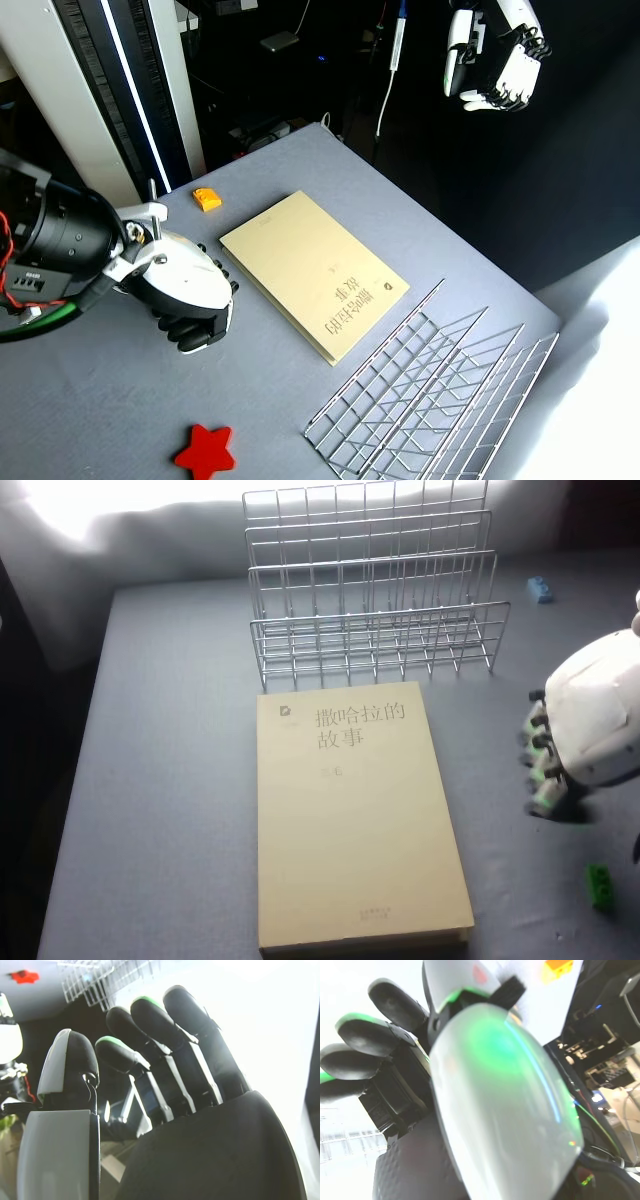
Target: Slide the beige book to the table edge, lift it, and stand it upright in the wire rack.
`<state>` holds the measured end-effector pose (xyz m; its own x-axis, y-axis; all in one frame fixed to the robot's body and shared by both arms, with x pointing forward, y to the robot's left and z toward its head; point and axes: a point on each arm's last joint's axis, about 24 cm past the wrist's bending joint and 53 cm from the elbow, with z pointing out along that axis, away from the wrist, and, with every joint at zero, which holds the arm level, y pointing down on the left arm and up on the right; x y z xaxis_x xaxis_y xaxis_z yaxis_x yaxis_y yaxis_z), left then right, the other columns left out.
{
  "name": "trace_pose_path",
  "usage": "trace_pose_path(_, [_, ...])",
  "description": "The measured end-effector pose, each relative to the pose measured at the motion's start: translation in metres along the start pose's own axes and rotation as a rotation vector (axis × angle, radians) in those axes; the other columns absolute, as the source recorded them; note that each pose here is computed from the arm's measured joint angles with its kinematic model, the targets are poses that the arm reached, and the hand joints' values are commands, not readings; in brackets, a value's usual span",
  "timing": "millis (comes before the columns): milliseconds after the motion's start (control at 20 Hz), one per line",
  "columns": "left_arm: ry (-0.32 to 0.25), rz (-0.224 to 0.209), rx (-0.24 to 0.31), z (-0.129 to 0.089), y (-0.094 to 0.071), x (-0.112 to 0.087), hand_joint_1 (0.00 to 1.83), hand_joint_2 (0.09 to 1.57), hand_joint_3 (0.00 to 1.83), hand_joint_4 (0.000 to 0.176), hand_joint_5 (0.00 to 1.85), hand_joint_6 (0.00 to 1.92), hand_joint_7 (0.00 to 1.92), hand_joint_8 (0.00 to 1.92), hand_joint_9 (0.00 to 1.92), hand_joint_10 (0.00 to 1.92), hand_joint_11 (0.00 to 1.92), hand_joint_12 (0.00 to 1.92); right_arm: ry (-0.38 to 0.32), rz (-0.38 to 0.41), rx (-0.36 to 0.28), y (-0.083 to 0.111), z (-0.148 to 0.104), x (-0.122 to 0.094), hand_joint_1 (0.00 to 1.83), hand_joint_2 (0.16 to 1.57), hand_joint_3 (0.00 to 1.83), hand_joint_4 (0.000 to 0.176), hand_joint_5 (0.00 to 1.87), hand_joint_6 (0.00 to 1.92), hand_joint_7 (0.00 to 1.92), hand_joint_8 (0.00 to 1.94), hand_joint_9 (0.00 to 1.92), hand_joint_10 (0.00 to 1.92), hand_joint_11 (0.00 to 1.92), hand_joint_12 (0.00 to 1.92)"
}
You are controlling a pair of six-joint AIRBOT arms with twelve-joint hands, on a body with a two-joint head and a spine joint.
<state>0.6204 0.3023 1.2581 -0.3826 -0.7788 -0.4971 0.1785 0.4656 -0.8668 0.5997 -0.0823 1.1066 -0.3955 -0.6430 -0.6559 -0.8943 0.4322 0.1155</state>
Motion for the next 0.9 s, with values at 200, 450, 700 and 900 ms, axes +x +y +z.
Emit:
trace_pose_path(200, [-0.010,-0.018,-0.011,0.000,0.003,-0.001,0.33,1.02,0.00,0.000,0.26,0.00,0.25,0.00,0.21,0.00,0.00,0.50,-0.005,-0.009,0.006,-0.005,0.003,-0.004,0.19,1.14,0.00,0.000,0.26,0.01,0.26,0.01,0.22,0.00,0.00,0.72])
trace_pose_path(450, [-0.092,-0.172,-0.115,-0.001,0.024,0.020,0.33,1.01,0.00,0.000,0.30,0.01,0.28,0.01,0.23,0.00,0.00,0.51,-0.022,-0.018,0.017,-0.009,0.009,-0.014,0.19,1.14,0.00,0.000,0.27,0.01,0.27,0.00,0.25,0.01,0.00,0.67])
trace_pose_path(700, [-0.244,-0.309,-0.238,-0.019,0.047,-0.007,0.34,1.01,0.00,0.000,0.26,0.00,0.25,0.00,0.21,0.00,0.00,0.46,-0.035,-0.030,0.016,-0.008,0.025,-0.029,0.18,1.15,0.00,0.000,0.27,0.00,0.27,0.00,0.25,0.00,0.00,0.72])
trace_pose_path(900, [-0.222,-0.360,-0.370,-0.027,0.076,0.010,0.36,1.00,0.00,0.000,0.25,0.00,0.24,0.00,0.21,0.00,0.00,0.42,-0.054,-0.017,-0.007,0.006,0.044,-0.044,0.19,1.14,0.00,0.000,0.28,0.00,0.27,0.00,0.26,0.01,0.00,0.79])
